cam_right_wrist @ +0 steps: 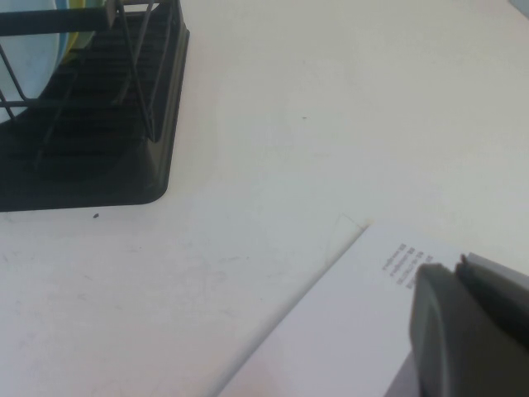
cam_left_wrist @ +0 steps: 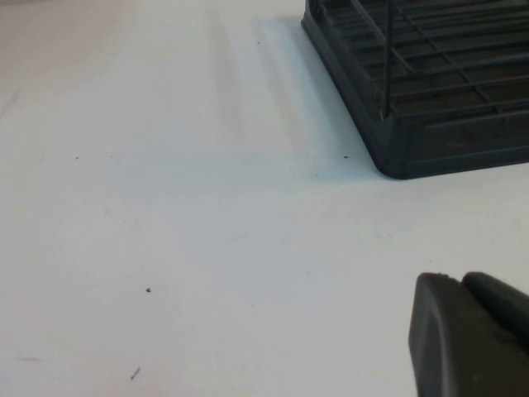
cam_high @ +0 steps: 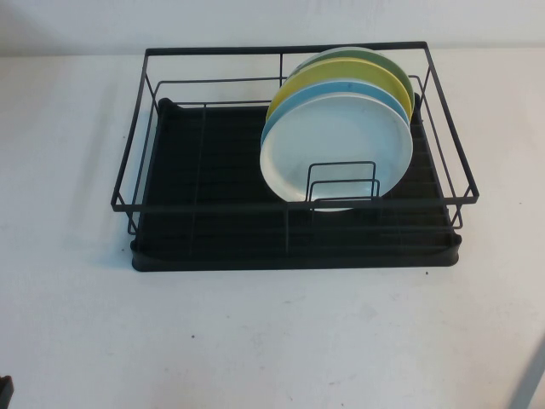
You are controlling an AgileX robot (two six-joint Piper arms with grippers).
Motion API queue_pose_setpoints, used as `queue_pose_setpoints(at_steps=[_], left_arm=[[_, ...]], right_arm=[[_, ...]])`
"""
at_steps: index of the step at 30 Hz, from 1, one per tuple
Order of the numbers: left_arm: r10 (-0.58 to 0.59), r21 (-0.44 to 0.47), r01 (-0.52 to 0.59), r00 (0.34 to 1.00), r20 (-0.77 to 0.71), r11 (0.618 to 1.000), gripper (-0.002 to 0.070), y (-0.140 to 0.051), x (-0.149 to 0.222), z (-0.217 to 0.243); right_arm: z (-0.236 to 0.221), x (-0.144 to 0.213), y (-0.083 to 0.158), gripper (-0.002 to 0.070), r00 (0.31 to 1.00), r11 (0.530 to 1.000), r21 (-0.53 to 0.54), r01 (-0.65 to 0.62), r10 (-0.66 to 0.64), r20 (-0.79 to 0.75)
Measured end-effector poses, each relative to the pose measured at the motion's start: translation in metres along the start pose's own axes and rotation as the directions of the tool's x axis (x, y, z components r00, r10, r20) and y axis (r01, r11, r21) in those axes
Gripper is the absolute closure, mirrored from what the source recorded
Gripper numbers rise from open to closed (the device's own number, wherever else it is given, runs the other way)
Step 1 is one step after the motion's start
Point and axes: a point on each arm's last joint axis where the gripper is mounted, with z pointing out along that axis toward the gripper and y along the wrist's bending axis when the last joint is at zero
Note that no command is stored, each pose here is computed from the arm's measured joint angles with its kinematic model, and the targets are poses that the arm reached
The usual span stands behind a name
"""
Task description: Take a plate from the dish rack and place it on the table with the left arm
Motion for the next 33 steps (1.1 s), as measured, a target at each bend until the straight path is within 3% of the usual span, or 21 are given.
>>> queue_pose_setpoints(at_steps=[24,26,27,28,29,30,31,33], left_arm=[[0.009,-0.005,-0.009,1.000,0.006,1.000,0.0679,0.000,-0.001,0.000],[-0.075,0.006,0.075,0.996,0.038,0.997,0.0679,0.000,-0.004,0.000],[-0.191,0.027,0.189,0.979,0.073,0.982,0.0679,-0.001,-0.006,0.000],[-0.339,0.064,0.334,0.935,0.107,0.941,0.0679,-0.002,-0.011,0.000],[-0.517,0.112,0.505,0.844,0.142,0.856,0.0679,-0.002,-0.016,-0.001],[-0.671,0.163,0.651,0.723,0.168,0.742,0.0679,-0.001,-0.021,-0.002],[-0.778,0.207,0.750,0.600,0.187,0.629,0.0679,0.001,-0.025,-0.003],[-0.870,0.260,0.834,0.436,0.230,0.487,0.0679,0.007,-0.030,-0.005]], right_arm=[[0.000,0.000,0.000,0.0696,1.000,1.000,0.000,0.000,0.000,0.000],[0.000,0.000,0.000,0.0696,1.000,1.000,0.000,0.000,0.000,0.000],[0.000,0.000,0.000,0.0696,1.000,1.000,0.000,0.000,0.000,0.000],[0.000,0.000,0.000,0.0696,1.000,1.000,0.000,0.000,0.000,0.000],[0.000,0.000,0.000,0.0696,1.000,1.000,0.000,0.000,0.000,0.000],[0.000,0.000,0.000,0.0696,1.000,1.000,0.000,0.000,0.000,0.000],[0.000,0.000,0.000,0.0696,1.000,1.000,0.000,0.000,0.000,0.000],[0.000,0.000,0.000,0.0696,1.000,1.000,0.000,0.000,0.000,0.000]])
